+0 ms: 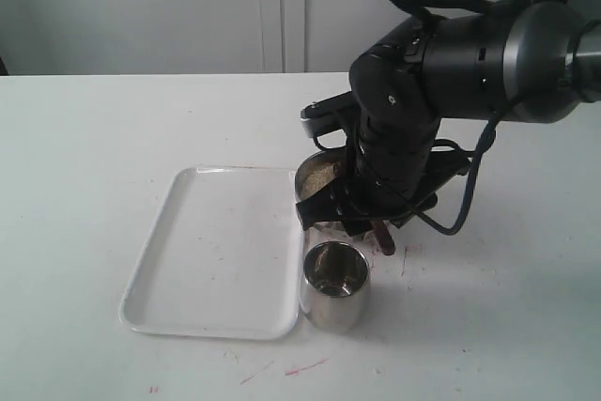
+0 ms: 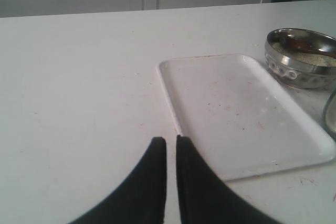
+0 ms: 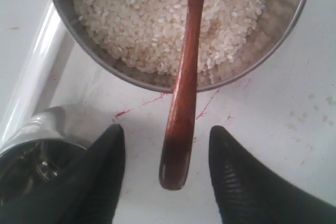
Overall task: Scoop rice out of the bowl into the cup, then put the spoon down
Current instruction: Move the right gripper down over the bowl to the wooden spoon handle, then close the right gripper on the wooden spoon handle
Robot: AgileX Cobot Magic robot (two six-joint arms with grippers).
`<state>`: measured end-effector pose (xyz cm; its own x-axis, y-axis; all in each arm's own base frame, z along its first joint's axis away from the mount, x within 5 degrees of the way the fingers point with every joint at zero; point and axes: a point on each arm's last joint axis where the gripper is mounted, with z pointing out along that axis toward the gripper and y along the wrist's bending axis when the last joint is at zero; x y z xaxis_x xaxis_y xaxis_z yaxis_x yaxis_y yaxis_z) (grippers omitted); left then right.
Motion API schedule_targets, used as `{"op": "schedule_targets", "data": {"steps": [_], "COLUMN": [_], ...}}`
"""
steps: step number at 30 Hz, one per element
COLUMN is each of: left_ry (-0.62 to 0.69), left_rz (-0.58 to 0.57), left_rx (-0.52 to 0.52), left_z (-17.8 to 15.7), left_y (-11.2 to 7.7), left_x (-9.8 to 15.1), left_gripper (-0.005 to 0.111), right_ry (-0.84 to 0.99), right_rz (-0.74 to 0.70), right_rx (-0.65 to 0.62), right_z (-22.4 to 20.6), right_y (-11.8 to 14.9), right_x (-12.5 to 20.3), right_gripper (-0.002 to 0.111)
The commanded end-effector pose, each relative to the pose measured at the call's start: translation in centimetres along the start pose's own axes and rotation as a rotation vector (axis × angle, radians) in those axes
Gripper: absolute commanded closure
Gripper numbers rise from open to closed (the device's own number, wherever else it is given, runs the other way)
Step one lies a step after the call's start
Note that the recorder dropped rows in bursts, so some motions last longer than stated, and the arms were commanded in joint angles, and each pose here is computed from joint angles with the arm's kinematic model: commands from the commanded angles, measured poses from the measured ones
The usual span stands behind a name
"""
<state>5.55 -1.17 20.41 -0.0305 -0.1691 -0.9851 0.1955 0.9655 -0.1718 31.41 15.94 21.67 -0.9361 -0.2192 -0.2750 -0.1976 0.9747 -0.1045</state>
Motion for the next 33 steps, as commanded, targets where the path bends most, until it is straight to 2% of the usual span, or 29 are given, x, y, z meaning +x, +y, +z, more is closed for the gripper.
{"op": "schedule_targets", "data": {"steps": [1,20,28,33], "left_ry": [-0.008,-0.008,-0.008,-0.008], "left_rz": [-0.016,-0.016,-0.016,-0.016], "left_rx": [0.003,0.003,0.003,0.003], "left_z": [0.0,0.0,0.0,0.0], "left_y": [0.0,0.0,0.0,0.0], "left_x": [-0.2,-0.2,-0.2,-0.2], "left_gripper": [0.092,0.092,0.092,0.092], "right_ry": [-0.001,0.064,0.027,0.039], "right_rz": [0.013,0.032,0.031,0.03], "right_rx": [0.048,0.051,0.032,0.034], "right_z": [0.3,2.7,2.9,3.2], "right_y": [-0.6,-0.4,-0.2,-0.2], "right_x": [0.0,0.1,-0.2,-0.2], "right_gripper": [0.06,0.061,0.061,0.066]}}
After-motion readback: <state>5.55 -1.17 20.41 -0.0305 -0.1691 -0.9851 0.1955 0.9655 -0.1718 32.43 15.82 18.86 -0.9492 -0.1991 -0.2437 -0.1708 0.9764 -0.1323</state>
